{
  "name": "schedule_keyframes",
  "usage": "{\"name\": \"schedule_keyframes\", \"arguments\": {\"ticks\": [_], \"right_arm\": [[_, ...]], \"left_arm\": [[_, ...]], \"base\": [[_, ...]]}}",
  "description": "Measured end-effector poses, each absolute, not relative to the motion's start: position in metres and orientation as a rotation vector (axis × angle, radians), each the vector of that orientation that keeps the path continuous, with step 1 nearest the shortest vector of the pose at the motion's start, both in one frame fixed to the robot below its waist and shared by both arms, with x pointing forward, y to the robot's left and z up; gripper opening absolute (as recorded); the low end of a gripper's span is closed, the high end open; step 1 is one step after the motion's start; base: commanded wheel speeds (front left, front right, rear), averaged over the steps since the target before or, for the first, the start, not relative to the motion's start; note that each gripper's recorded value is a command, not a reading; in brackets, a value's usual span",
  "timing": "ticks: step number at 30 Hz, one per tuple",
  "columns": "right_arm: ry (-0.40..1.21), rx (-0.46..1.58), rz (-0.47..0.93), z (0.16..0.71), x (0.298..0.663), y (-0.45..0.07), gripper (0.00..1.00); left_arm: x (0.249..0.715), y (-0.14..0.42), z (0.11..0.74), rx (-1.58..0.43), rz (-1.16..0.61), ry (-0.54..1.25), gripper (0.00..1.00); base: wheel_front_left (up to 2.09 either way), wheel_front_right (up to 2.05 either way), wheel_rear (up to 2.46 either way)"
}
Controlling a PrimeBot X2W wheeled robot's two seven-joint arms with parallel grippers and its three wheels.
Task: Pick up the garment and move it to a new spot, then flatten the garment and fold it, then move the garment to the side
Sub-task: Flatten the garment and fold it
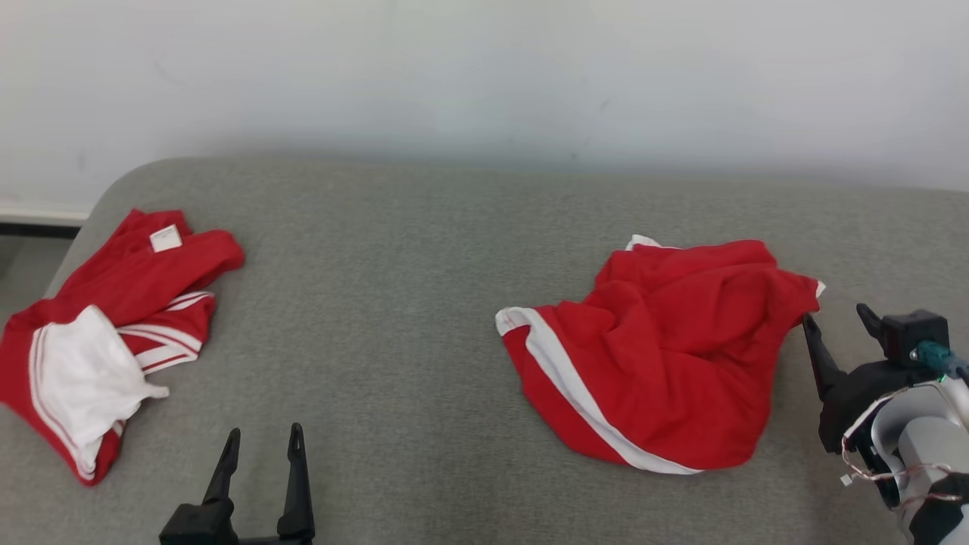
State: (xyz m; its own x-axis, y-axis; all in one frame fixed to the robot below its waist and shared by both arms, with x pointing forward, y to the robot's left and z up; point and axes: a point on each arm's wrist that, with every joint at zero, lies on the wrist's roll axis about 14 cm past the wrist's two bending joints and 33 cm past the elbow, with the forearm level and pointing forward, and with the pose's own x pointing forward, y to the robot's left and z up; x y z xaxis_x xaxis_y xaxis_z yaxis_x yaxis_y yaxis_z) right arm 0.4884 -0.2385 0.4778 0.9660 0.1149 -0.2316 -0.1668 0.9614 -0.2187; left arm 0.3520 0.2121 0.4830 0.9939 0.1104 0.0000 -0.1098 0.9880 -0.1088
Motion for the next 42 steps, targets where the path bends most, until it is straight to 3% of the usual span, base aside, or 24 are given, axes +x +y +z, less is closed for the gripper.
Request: {"name": "schedule_keyframes", "arguments": {"ticks": [6, 18, 30, 42], "right_arm": [[0.172, -0.215, 0.126, 0.485, 0.461, -0.252, 1.00], [-0.127, -0.042, 0.094, 0.540, 0.409, -0.231, 1.00], [-0.118, 0.055, 0.021, 0.524, 0.378, -0.226, 1.00], [-0.074, 0.106, -0.121, 0.507, 0.356, -0.253, 1.00]], "left_arm": [[0.361, 0.197, 0.489, -0.109, 0.059, -0.026, 1.00], [0.384, 0.167, 0.495, -0.114, -0.031, -0.041, 1.00], [0.426, 0.157, 0.509, -0.085, -0.124, -0.072, 1.00], [0.488, 0.092, 0.499, -0.036, -0.345, 0.022, 1.00]], "base": [[0.00, 0.00, 0.00], [0.00, 0.00, 0.00], [0.00, 0.00, 0.00], [0.00, 0.00, 0.00]]}}
